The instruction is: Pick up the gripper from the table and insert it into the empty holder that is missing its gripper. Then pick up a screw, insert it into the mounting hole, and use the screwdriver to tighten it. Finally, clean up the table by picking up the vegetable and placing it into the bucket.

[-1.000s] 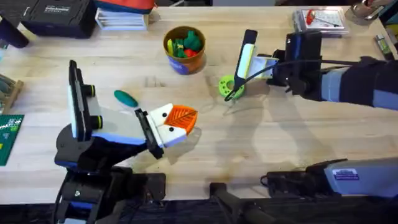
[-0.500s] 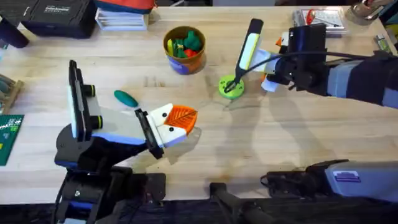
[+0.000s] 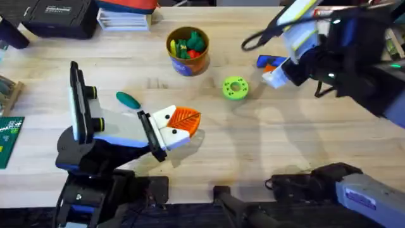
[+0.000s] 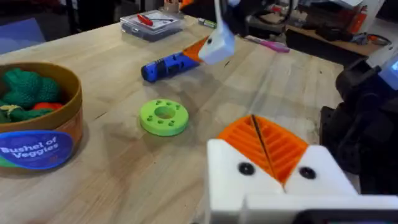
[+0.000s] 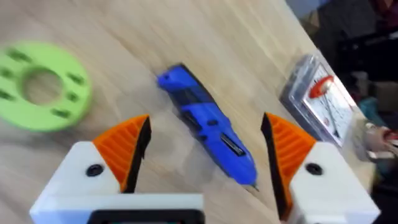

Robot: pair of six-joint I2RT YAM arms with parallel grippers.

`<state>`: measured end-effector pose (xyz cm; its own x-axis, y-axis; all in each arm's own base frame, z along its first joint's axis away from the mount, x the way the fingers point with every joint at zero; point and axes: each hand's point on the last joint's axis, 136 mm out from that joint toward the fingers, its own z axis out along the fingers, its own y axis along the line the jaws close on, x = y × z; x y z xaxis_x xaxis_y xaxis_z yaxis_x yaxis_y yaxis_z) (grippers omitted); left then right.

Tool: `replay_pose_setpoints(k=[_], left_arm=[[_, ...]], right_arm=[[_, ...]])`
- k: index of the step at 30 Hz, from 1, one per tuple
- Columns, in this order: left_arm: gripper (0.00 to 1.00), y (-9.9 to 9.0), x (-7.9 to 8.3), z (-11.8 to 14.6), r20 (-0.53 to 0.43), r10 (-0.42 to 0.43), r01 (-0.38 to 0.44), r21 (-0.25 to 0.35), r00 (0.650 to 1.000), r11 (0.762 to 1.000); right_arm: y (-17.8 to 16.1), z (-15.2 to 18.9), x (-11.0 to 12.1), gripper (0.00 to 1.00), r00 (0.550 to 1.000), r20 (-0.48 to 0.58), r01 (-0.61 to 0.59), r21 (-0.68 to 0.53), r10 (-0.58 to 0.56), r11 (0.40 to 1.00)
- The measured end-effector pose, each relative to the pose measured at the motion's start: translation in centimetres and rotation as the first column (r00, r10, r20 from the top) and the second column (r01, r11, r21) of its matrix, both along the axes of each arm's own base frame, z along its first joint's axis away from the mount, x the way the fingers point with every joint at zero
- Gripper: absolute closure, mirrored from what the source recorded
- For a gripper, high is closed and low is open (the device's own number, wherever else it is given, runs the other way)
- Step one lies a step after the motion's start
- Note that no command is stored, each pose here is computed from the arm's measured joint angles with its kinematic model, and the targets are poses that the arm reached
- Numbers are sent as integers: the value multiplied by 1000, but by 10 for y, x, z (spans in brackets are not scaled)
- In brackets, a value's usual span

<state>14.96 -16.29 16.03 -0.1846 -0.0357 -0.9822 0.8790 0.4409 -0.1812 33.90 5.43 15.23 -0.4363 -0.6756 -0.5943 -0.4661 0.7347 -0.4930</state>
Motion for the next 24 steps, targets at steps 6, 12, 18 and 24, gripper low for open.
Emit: replay_pose_setpoints(k=[6,12,18,24], left_arm=[[222,0,0,0,2,-1,1,1,1000,1000],[15,0,0,0,0,-3,3,0,1000,1000],[15,1,3,2,12,17,-17,0,1000,1000],[15,11,17,16,22,128,-128,-11,991,992]], right_arm=[[61,56,-29,7,986,104,-154,288,129,945],[97,73,-52,9,977,97,-214,458,191,863],[110,72,-59,9,981,50,-185,543,188,819],[111,73,-60,9,983,38,-167,568,178,806]])
